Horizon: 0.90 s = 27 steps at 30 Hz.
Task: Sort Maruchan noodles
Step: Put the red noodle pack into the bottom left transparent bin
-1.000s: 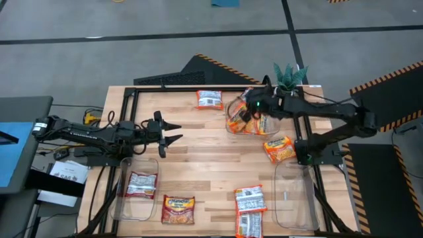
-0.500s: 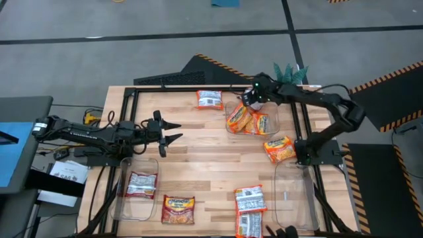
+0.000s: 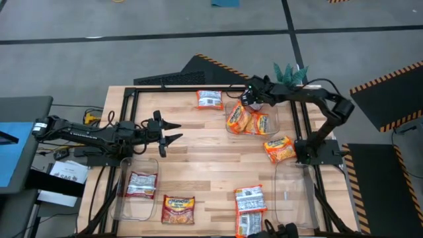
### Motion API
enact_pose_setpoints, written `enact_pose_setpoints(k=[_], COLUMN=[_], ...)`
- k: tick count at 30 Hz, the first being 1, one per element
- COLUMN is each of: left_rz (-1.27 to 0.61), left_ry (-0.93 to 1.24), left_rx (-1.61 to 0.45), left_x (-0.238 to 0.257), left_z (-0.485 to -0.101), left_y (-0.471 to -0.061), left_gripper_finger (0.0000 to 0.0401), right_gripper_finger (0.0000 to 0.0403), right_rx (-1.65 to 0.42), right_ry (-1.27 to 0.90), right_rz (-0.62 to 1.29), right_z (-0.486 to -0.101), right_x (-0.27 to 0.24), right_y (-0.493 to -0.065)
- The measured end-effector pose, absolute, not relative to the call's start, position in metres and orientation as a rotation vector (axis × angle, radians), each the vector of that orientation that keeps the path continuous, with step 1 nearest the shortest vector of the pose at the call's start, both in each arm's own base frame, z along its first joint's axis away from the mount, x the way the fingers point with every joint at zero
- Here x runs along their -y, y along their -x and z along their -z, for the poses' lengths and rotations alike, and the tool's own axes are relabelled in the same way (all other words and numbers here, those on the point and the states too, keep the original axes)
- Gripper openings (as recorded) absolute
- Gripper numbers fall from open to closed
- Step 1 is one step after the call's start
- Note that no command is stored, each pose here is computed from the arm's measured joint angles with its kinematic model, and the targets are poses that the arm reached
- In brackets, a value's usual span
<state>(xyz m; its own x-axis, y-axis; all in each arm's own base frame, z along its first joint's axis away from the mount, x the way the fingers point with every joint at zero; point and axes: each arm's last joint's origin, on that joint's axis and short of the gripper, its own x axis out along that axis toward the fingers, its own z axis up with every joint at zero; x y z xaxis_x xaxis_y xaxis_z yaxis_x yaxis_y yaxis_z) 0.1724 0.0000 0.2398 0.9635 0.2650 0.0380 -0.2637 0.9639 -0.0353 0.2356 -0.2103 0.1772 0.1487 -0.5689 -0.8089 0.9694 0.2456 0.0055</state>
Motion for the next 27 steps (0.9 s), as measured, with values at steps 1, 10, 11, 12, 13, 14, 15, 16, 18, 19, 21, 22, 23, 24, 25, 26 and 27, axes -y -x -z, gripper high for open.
enact_pose_setpoints(k=[1, 10, 11, 12, 13, 14, 15, 16, 18, 19, 21, 22, 23, 24, 25, 26, 27], left_rz=[-0.268, -0.268, -0.268, -0.267, -0.267, -0.267, -0.267, -0.267, -0.267, -0.267, -0.267, -0.267, -0.267, -0.267, -0.267, -0.267, -0.267], left_ry=[0.03, 0.038, 0.038, 0.042, 0.046, 0.047, 0.047, 0.047, 0.048, 0.048, 0.049, 0.049, 0.05, 0.054, 0.056, 0.057, 0.057], left_rx=[0.042, 0.044, 0.044, 0.044, 0.045, 0.045, 0.045, 0.045, 0.045, 0.045, 0.046, 0.046, 0.046, 0.046, 0.047, 0.047, 0.047], left_x=[0.0, 0.0, 0.0, 0.0, 0.0, 0.0, 0.0, 0.0, 0.0, 0.0, 0.0, 0.0, 0.0, 0.0, 0.0, 0.0, 0.0], left_z=[-0.24, -0.24, -0.24, -0.24, -0.24, -0.24, -0.24, -0.24, -0.24, -0.24, -0.24, -0.24, -0.24, -0.24, -0.24, -0.24, -0.24], left_y=[-0.172, -0.172, -0.172, -0.172, -0.172, -0.172, -0.172, -0.172, -0.172, -0.172, -0.172, -0.172, -0.172, -0.172, -0.172, -0.172, -0.172], left_gripper_finger=[0.0171, 0.0171, 0.0171, 0.0171, 0.0171, 0.0171, 0.0171, 0.0171, 0.0171, 0.0171, 0.0171, 0.0171, 0.0171, 0.0171, 0.0171, 0.0171, 0.0171], right_gripper_finger=[0.0248, 0.0248, 0.0248, 0.0248, 0.0248, 0.0248, 0.0248, 0.0248, 0.0248, 0.0248, 0.0248, 0.0248, 0.0248, 0.0248, 0.0248, 0.0248, 0.0248], right_rx=[-0.799, -0.793, -0.792, -0.791, -0.791, -0.791, -0.789, -0.787, -0.796, -0.802, -0.785, -0.772, -0.767, -0.761, -0.75, -0.739, -0.735], right_ry=[-0.621, -0.637, -0.647, -0.658, -0.677, -0.703, -0.726, -0.749, -0.777, -0.783, -0.802, -0.812, -0.818, -0.821, -0.829, -0.841, -0.85], right_rz=[1.225, 1.252, 1.253, 1.253, 1.242, 1.222, 1.202, 1.189, 1.193, 1.197, 1.208, 1.216, 1.22, 1.222, 1.227, 1.234, 1.239], right_z=[-0.176, -0.173, -0.173, -0.173, -0.174, -0.177, -0.182, -0.187, -0.196, -0.2, -0.209, -0.213, -0.216, -0.218, -0.22, -0.22, -0.22], right_x=[0.211, 0.21, 0.21, 0.21, 0.212, 0.214, 0.217, 0.22, 0.223, 0.224, 0.226, 0.228, 0.229, 0.23, 0.231, 0.232, 0.232], right_y=[-0.236, -0.236, -0.236, -0.235, -0.235, -0.235, -0.236, -0.237, -0.237, -0.237, -0.239, -0.24, -0.24, -0.24, -0.24, -0.24, -0.239])
